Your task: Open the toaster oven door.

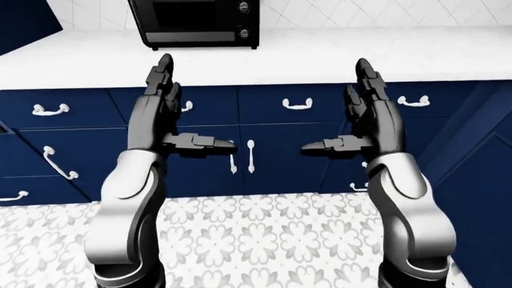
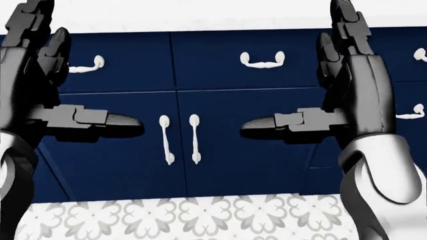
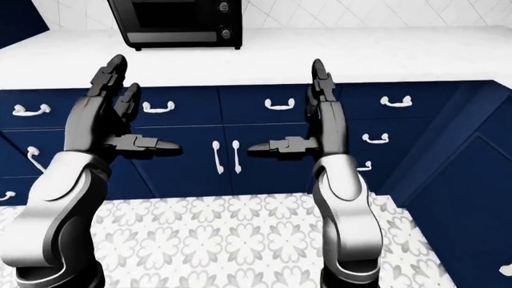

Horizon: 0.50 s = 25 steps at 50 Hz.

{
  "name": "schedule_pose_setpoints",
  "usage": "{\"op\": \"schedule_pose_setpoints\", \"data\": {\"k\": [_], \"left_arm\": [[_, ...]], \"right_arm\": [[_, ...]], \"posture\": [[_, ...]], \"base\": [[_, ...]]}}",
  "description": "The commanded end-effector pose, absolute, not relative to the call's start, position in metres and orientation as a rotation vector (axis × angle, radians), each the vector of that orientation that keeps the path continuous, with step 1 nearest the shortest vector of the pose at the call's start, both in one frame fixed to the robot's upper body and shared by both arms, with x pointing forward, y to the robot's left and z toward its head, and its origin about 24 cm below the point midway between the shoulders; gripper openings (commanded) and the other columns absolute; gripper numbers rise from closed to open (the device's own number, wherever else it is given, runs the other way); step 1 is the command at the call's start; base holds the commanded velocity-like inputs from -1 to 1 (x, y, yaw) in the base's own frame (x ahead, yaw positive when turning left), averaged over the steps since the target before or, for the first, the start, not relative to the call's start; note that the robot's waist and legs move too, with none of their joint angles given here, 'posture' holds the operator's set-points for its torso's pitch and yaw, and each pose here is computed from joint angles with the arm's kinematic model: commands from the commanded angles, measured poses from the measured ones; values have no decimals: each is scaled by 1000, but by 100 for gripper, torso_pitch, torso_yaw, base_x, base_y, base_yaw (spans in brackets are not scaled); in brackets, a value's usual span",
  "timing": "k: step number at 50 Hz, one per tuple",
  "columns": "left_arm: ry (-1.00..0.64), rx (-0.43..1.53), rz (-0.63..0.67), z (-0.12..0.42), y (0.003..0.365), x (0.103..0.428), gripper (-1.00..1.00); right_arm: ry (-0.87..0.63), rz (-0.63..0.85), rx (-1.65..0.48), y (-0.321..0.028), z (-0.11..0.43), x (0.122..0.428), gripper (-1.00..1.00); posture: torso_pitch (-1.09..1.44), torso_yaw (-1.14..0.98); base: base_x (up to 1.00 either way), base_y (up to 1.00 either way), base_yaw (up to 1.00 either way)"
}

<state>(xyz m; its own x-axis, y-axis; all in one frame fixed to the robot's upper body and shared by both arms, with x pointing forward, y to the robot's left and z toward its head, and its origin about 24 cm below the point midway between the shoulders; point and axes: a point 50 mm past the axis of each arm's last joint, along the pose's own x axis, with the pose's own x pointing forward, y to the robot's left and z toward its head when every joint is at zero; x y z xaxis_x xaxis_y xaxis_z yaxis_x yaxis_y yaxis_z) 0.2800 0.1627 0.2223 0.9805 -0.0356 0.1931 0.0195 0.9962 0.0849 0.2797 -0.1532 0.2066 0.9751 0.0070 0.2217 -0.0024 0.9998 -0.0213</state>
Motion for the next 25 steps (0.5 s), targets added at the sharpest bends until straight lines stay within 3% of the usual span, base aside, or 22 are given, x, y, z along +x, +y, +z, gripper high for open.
{"op": "schedule_pose_setpoints", "data": {"k": [1,25], "left_arm": [[-241,90,-28,239,162,277,100],[-240,87,-31,234,164,277,100]], "right_arm": [[-265,-2,-10,-154,223,277,100],[-276,1,18,-156,219,277,100]], "posture": [[0,0],[0,0]], "base": [[0,0,0],[26,0,0]]}}
